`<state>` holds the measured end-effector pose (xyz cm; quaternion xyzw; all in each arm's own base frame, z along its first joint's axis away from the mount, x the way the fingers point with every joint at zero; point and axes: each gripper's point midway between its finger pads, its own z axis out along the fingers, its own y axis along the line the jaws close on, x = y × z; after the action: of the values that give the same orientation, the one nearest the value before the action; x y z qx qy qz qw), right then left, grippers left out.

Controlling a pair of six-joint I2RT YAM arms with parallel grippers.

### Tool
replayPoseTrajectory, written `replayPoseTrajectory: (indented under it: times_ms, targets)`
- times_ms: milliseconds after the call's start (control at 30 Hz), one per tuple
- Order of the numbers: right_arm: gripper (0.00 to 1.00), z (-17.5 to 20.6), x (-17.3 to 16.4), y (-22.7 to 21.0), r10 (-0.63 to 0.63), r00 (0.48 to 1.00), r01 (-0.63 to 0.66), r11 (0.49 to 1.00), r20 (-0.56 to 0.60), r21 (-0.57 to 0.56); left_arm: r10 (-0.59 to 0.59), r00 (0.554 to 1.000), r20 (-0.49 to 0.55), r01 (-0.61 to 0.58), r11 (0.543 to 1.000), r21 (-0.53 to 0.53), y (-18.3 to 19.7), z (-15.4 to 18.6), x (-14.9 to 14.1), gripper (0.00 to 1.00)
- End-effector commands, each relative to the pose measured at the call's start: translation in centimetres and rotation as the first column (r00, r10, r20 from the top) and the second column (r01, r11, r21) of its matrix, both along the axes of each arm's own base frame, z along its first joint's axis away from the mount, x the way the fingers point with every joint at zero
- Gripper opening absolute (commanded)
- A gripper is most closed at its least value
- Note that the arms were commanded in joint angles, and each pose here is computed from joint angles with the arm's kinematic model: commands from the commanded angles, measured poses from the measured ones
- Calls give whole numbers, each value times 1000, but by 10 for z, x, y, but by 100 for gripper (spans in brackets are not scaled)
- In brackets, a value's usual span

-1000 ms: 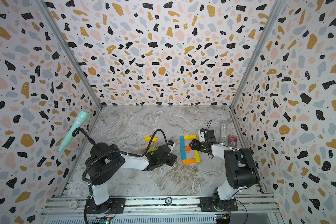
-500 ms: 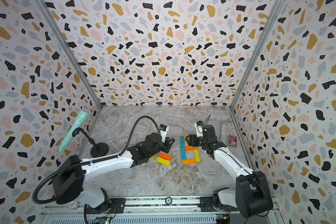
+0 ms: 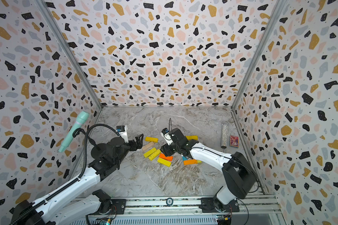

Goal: Assemble the number 6 with building blocks
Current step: Move the building block to the center of the board.

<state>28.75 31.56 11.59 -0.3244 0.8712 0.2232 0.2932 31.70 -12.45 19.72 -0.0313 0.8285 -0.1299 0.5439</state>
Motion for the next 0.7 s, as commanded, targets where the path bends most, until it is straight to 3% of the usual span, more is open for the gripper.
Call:
replayPoseTrajectory:
  times_ms: [0,100,333,467,667]
  targets:
    - [67,0,9,9,30,999,-30,999,15,-34,28,999,21,-25,991,-135,11,-3,11,99]
    - [66,-13,9,14,59,998,-58,994,1,-94,32,999,22,-26,976,-215,19,-11,22,99]
    - [61,-35,-2,6,133,990,-139,971,-45,-194,16,1000,-13,-18,994,-106,24,-31,34,99]
    - [49,-48,-2,-17,53,997,-65,952,-49,-299,28,1000,5,-28,992,-124,27,-41,28,100]
    - [54,-59,-18,-26,112,992,-126,926,-59,-357,26,999,32,-22,989,-144,29,-34,23,100]
